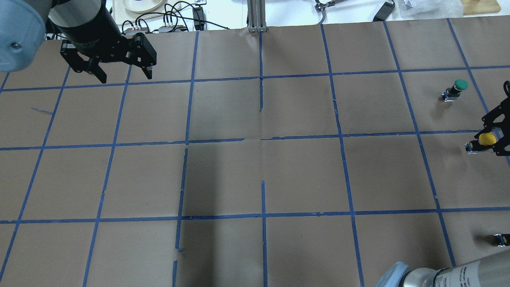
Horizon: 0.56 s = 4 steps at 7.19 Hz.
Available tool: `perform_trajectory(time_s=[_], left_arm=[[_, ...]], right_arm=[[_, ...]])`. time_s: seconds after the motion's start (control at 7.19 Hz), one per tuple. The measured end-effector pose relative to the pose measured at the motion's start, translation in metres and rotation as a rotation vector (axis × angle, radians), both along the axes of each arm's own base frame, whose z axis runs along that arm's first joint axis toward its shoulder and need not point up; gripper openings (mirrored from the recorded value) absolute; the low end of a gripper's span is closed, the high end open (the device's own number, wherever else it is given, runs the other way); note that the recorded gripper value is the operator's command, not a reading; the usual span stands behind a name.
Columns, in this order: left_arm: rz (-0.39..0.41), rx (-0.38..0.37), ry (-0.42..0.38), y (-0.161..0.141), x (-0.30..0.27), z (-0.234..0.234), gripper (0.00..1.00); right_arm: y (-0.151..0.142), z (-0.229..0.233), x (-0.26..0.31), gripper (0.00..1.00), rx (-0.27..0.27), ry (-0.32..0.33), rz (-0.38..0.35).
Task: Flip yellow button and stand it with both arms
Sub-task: 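Lower the yellow button upright onto the table with the right gripper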
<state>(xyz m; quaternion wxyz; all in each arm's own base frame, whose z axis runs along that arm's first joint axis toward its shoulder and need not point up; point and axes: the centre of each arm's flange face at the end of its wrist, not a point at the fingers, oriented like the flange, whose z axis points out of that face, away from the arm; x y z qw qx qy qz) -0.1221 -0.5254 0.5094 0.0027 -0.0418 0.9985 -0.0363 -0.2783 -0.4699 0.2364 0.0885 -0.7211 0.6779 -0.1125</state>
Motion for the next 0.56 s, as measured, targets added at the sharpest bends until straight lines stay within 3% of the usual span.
perform_trajectory(time_s=[0.28, 0.56], left_arm=[[0.000, -0.002, 0.004, 0.000, 0.000, 0.001, 1.00], [0.000, -0.005, 0.003, 0.002, 0.000, 0.002, 1.00]], right_arm=[[0.001, -0.003, -0.002, 0.10, 0.005, -0.002, 0.010], [0.000, -0.012, -0.003, 0.17, 0.018, -0.012, 0.009]])
